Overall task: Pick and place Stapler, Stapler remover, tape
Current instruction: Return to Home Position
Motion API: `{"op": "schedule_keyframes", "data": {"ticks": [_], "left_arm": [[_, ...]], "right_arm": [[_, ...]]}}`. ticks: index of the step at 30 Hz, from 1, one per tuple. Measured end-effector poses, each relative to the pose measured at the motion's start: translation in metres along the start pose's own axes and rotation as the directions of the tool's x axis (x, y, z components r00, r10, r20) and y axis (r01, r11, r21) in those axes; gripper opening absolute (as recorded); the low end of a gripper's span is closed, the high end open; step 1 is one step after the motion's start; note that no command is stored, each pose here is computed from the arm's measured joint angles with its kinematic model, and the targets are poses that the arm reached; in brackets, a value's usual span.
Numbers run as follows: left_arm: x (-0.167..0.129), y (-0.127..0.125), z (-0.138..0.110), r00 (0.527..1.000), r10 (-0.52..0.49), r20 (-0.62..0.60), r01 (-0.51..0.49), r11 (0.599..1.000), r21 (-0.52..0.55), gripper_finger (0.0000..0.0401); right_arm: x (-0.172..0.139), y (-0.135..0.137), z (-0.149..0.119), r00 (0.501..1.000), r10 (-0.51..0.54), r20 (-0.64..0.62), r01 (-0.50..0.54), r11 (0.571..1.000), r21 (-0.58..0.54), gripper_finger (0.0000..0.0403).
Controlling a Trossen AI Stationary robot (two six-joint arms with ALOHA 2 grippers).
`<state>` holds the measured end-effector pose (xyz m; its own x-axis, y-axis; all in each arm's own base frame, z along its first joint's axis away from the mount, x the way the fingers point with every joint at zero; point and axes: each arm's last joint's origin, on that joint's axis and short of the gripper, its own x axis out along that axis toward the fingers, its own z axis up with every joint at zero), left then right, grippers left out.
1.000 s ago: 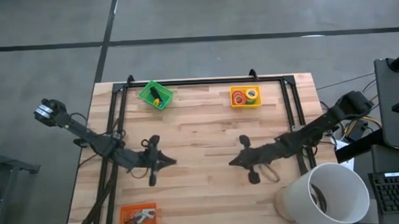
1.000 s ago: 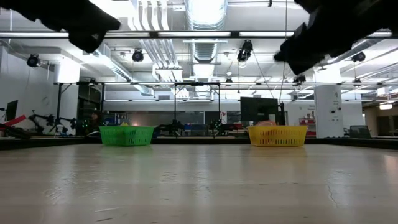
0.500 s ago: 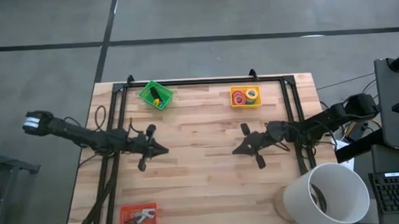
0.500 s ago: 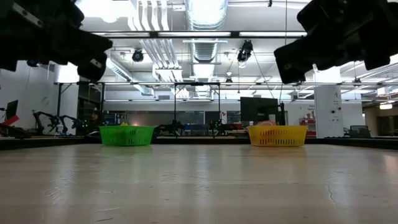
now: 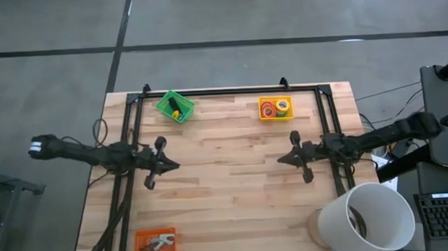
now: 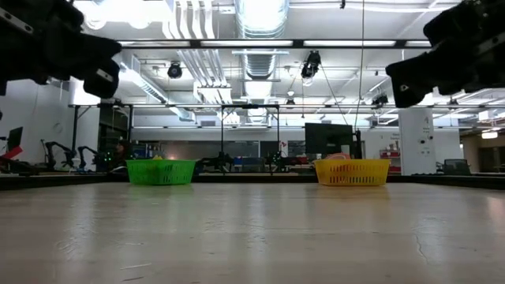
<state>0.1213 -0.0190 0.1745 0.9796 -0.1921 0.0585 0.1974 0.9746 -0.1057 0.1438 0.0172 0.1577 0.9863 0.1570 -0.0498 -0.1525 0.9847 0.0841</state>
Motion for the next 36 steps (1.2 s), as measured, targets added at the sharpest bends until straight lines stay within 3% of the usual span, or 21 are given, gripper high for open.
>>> {"op": "schedule_keyframes", "data": {"ticks": [6, 13, 20, 23, 36], "left_arm": [[-0.008, 0.000, -0.002, 1.000, 0.011, -0.028, -0.011, 1.000, 0.000, 0.0024], [-0.018, -0.001, 0.002, 1.000, -0.006, 0.028, 0.004, 0.998, 0.055, 0.0023], [-0.026, 0.000, -0.005, 0.999, 0.023, -0.030, -0.021, 0.999, 0.050, 0.0028], [-0.025, 0.000, -0.006, 0.999, 0.026, -0.044, -0.023, 0.998, 0.065, 0.0027], [-0.024, 0.000, -0.008, 0.998, 0.034, -0.060, -0.032, 0.999, 0.044, 0.0029]], "right_arm": [[-0.013, 0.001, 0.003, 1.000, -0.009, -0.012, 0.008, 0.999, -0.052, 0.0008], [-0.028, 0.000, 0.006, 0.999, -0.050, 0.016, 0.051, 0.993, -0.111, 0.0008], [-0.041, 0.001, -0.001, 0.998, -0.053, -0.035, 0.049, 0.992, -0.114, 0.0008], [-0.045, 0.001, 0.003, 0.999, -0.049, 0.012, 0.051, 0.991, -0.126, 0.0008], [-0.046, 0.001, 0.005, 0.998, -0.048, 0.035, 0.048, 0.999, -0.013, 0.0009]]}}
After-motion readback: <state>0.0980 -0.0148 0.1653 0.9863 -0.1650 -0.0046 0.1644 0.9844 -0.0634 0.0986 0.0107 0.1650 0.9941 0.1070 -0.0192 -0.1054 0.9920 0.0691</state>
